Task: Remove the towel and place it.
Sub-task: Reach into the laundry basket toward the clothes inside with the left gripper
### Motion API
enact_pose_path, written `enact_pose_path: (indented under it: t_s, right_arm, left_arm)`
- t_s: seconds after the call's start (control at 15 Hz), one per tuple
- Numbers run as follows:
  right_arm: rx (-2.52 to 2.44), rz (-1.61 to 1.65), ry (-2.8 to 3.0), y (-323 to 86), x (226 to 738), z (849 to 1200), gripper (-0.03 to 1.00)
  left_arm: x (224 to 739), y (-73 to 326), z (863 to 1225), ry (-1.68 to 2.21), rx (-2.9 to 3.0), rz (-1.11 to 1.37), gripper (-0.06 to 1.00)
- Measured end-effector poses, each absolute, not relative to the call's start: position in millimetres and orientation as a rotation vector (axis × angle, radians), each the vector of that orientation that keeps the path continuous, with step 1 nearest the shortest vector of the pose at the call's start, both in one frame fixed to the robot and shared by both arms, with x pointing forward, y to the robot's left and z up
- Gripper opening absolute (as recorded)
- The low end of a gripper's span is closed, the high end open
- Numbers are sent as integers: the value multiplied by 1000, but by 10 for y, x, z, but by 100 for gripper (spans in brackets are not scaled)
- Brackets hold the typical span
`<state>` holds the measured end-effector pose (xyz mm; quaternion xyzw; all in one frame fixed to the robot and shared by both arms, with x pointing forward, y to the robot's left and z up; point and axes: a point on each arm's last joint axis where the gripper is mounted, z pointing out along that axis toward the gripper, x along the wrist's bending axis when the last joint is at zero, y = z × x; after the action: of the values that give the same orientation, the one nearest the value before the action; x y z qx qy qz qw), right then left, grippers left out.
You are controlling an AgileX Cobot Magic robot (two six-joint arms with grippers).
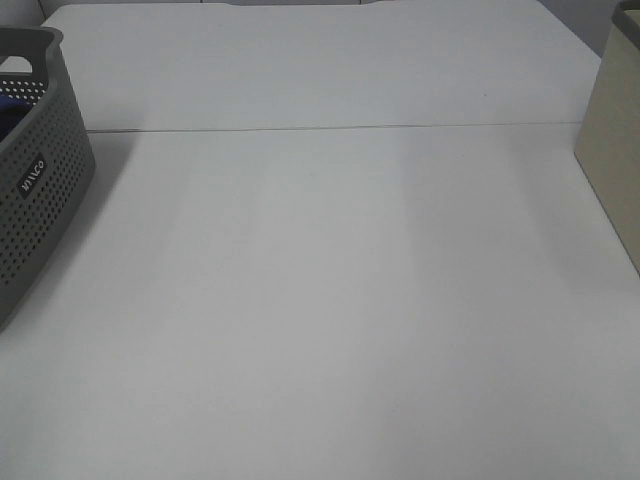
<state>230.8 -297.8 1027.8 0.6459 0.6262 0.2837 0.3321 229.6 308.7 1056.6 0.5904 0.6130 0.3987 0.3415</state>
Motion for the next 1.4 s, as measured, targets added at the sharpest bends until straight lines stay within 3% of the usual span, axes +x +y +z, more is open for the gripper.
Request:
enact_pose_path:
  t_s: [1.4]
  right_arm:
    - [1688, 741, 1636, -2978, 2308, 10278, 67]
  left_arm:
    - [2298, 3078, 10559, 1593, 1536, 1023, 98]
